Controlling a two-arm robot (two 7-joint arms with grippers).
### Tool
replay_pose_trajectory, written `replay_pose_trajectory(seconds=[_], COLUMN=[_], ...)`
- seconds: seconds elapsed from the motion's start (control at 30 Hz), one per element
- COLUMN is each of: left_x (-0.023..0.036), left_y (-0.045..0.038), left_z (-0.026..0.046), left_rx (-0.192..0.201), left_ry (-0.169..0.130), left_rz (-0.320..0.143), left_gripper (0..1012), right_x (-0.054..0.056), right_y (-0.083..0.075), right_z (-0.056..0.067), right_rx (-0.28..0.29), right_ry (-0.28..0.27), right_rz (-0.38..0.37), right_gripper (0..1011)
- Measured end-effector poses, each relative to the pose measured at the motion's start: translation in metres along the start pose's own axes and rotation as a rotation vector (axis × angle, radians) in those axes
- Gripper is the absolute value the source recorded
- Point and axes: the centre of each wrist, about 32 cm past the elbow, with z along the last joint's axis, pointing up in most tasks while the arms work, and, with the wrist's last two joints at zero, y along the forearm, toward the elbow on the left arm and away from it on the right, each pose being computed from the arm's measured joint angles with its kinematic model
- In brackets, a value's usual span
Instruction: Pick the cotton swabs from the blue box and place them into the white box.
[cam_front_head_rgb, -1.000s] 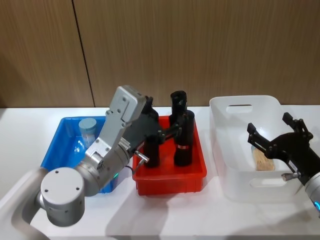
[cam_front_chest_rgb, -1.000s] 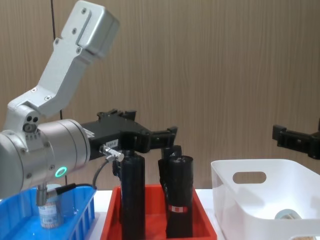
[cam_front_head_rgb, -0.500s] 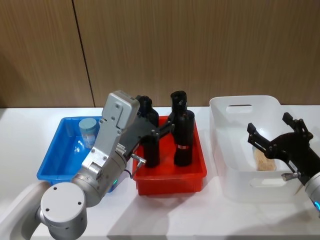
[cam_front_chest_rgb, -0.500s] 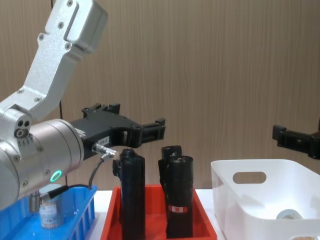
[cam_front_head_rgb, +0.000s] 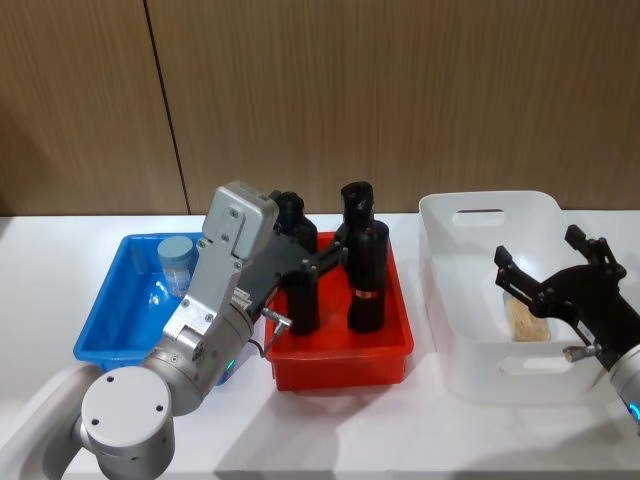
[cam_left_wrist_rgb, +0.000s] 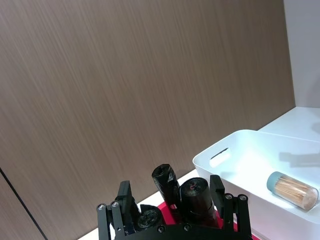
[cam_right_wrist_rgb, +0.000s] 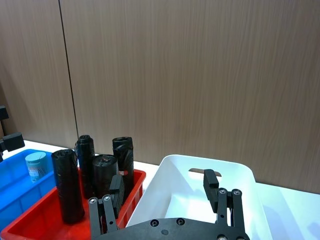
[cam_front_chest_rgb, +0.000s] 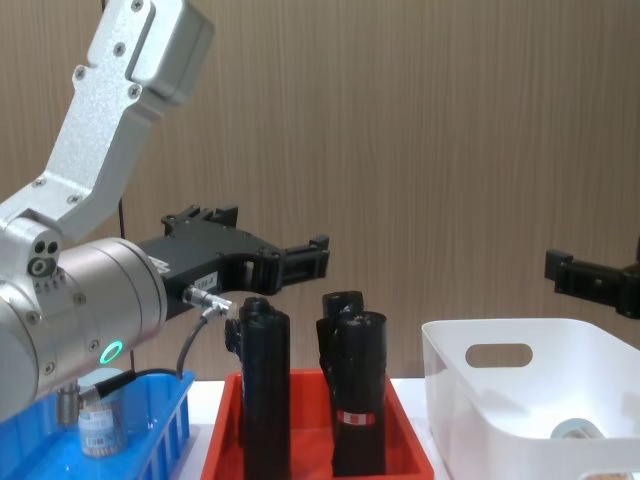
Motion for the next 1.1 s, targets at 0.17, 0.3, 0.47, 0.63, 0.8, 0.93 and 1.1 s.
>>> replay_pose_trajectory(seconds=[0.17,0.3,0.47,0.63,0.8,0.93,1.1], left_x=[0.0000,0.0001,0.0005,0.0017,0.0039,0.0064,0.0098], left_y=[-0.0001,0.0000,0.0010,0.0033,0.0093,0.0148,0.0226], left_z=[0.0001,0.0001,-0.0007,-0.0008,-0.0014,-0.0014,-0.0025], left_rx=[0.000,0.000,0.004,0.005,0.004,0.006,0.021], left_ry=[0.000,0.001,0.010,0.029,0.055,0.075,0.097], left_rz=[0.000,0.000,-0.002,-0.004,-0.001,0.006,0.014], left_gripper=[1004,1004,1004,1004,1004,1004,1004], right_x=[0.000,0.000,0.000,0.000,0.000,0.000,0.000], right_y=[0.000,0.000,0.000,0.000,0.000,0.000,0.000], right_z=[0.000,0.000,0.000,0.000,0.000,0.000,0.000], right_rx=[0.000,0.000,0.000,0.000,0.000,0.000,0.000], right_ry=[0.000,0.000,0.000,0.000,0.000,0.000,0.000], right_rz=[0.000,0.000,0.000,0.000,0.000,0.000,0.000], right_gripper=[1002,1001,1002,1002,1002,1001,1002])
